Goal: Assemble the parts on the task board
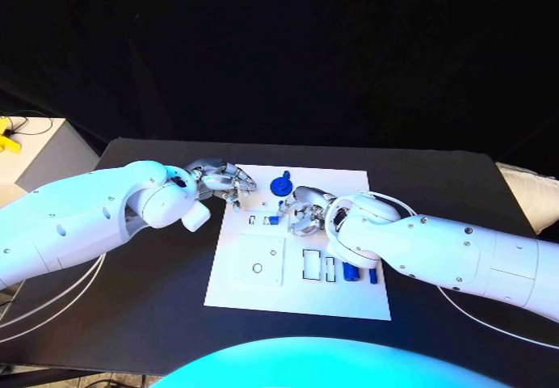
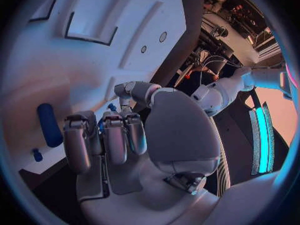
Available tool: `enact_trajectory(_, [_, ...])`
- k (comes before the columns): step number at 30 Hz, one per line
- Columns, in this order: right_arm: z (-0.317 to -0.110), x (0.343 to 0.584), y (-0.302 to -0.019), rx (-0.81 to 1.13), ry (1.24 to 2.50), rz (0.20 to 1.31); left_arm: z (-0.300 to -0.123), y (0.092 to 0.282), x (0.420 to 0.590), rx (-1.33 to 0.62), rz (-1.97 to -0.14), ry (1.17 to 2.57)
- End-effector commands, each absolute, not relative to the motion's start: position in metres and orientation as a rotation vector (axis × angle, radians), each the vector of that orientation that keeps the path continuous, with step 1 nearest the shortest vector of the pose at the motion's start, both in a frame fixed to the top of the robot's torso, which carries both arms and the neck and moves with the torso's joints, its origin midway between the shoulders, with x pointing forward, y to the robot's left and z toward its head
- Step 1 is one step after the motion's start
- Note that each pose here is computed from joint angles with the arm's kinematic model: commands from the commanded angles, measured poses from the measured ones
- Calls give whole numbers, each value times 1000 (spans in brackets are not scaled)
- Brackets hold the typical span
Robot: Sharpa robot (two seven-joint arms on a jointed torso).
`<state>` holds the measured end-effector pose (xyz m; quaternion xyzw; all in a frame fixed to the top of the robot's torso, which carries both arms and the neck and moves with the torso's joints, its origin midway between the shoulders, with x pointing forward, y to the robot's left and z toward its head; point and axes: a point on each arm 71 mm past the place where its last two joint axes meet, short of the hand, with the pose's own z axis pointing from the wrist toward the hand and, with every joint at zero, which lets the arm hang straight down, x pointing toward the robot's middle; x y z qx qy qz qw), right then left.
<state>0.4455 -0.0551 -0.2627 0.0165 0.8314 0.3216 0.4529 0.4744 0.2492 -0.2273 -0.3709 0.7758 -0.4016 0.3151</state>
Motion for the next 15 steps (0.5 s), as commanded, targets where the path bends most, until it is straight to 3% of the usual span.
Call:
enact_trajectory(1, [-263, 444, -53, 28, 2043, 816, -226, 247, 474, -964, -1074, 2046])
enact_trajectory(15, [-265, 442, -52, 19, 2062, 818, -227, 248, 474, -966, -1072, 2048])
